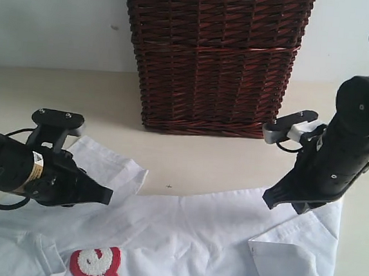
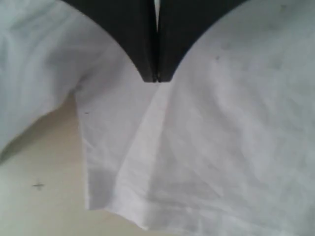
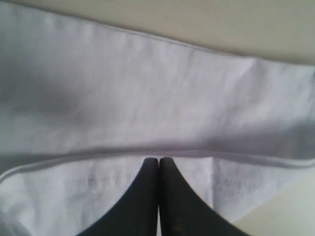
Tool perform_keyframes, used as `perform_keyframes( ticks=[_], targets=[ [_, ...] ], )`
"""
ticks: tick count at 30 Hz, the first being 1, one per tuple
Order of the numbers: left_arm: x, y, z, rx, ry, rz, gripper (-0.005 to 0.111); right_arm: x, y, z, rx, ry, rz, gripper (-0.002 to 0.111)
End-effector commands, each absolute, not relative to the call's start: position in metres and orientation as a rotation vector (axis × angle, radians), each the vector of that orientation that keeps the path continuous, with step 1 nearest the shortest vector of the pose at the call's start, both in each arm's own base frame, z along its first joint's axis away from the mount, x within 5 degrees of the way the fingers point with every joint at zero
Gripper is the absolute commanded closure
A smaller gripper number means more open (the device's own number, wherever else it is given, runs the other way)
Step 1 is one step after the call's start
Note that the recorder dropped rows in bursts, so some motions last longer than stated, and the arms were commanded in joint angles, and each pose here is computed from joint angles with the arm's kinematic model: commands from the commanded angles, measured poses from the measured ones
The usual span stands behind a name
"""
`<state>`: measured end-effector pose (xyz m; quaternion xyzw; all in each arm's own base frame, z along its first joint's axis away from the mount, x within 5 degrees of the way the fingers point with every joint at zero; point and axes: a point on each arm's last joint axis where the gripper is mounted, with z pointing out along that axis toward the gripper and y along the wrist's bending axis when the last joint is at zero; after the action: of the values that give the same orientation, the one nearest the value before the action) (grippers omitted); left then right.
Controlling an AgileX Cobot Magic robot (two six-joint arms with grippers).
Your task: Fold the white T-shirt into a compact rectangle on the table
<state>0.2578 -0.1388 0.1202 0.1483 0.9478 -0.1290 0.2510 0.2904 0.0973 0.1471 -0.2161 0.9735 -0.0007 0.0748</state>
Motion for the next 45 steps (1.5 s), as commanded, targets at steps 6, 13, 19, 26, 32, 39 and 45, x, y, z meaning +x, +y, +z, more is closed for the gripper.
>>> perform_keyframes(
  ticks=[6,13,19,26,32,39,45],
  targets=[
    [0.3,-0.107,0.082,0.257,2.689,-0.379,0.107,0.307,0.1,0.146,-0.669,2.778,-0.029,0.108],
    [0.344,-0.105,0.095,0.222,2.584,-0.381,0.107,0.313,0.102,0.195,-0.623,2.607,-0.004,0.108],
    [0.39,-0.094,0.118,0.161,2.457,-0.376,0.107,0.312,0.1,0.206,-0.635,2.564,-0.02,0.108],
    [0.39,-0.099,0.148,0.312,2.387,-0.847,0.107,0.311,0.099,0.205,-0.695,2.565,-0.045,0.108],
    [0.331,-0.116,0.138,0.556,2.428,-0.902,0.107,0.31,0.097,0.216,-0.705,2.517,-0.071,0.108],
    [0.282,-0.159,0.106,0.728,2.551,-0.669,0.107,0.306,0.096,0.231,-0.689,2.464,-0.065,0.108],
    [0.286,-0.16,0.098,0.654,2.562,-0.408,0.107,0.305,0.096,0.231,-0.687,2.469,-0.065,0.108]
  ],
)
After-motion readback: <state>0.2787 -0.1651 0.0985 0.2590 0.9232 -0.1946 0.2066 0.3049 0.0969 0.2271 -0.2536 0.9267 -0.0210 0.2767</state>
